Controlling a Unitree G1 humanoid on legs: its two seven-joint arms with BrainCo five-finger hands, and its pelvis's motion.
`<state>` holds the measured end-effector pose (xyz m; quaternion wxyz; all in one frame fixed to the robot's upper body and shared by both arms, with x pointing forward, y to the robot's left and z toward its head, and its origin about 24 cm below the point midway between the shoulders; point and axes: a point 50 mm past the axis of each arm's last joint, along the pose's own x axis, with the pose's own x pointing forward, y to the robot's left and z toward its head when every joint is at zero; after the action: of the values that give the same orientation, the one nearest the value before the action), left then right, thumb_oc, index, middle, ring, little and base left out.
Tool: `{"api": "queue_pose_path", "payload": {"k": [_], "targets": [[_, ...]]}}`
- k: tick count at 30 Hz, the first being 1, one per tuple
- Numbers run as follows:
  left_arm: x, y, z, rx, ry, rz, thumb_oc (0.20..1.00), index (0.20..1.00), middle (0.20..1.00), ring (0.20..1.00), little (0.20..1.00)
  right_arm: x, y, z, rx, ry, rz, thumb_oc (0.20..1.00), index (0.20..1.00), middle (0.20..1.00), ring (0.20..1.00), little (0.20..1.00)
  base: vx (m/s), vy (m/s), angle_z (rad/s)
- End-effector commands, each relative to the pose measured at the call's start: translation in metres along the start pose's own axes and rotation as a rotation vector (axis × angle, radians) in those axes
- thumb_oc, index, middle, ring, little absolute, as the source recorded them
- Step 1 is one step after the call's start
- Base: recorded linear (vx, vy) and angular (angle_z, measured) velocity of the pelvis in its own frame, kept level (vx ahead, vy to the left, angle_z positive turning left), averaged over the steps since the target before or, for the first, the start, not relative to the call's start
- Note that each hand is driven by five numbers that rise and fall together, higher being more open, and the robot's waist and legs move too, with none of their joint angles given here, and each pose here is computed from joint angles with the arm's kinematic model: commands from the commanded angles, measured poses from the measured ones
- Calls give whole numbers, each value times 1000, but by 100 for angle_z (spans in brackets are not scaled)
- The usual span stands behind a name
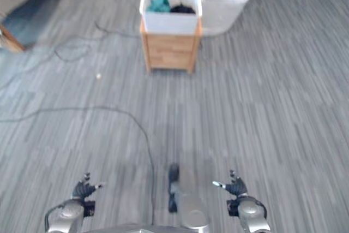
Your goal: Grab the laundry basket,head to the washer,open it,put in the laundry and shut it.
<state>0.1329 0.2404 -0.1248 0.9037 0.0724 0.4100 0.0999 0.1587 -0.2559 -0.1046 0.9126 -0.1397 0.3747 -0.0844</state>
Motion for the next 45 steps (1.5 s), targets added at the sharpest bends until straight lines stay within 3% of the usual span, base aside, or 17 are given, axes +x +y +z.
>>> {"api": "queue_pose_path", "payload": {"k": [1, 13, 19, 24, 36, 45], "targets": [[4, 19, 20, 76, -74, 21, 1000, 1000, 1000, 1000, 1000, 7, -8, 31, 24, -129, -18, 1000, 1000, 1000, 1000, 1000, 589, -387, 1], [9, 16, 27, 110, -80, 22, 1000, 1000, 1000, 1000, 1000, 11, -14, 30, 8, -97, -64, 1000, 1000, 1000, 1000, 1000, 251, -39, -29], [3, 22, 4, 109, -11, 40, 1000, 1000, 1000, 1000, 1000, 10, -4, 27, -28, -91, -22, 1000, 1000, 1000, 1000, 1000, 370, 159, -64], [4, 28, 18, 97, -60, 63, 1000, 1000, 1000, 1000, 1000, 11, 11, 56, -42, -201, 35, 1000, 1000, 1000, 1000, 1000, 265, 149, -48], [8, 25, 29, 66, -94, 69, 1000, 1000, 1000, 1000, 1000, 11, 11, 53, -56, -188, 44, 1000, 1000, 1000, 1000, 1000, 282, -75, 29], [7, 11, 26, 69, -88, 11, 1000, 1000, 1000, 1000, 1000, 9, -8, 51, -44, -198, -5, 1000, 1000, 1000, 1000, 1000, 266, -177, 60]]}}
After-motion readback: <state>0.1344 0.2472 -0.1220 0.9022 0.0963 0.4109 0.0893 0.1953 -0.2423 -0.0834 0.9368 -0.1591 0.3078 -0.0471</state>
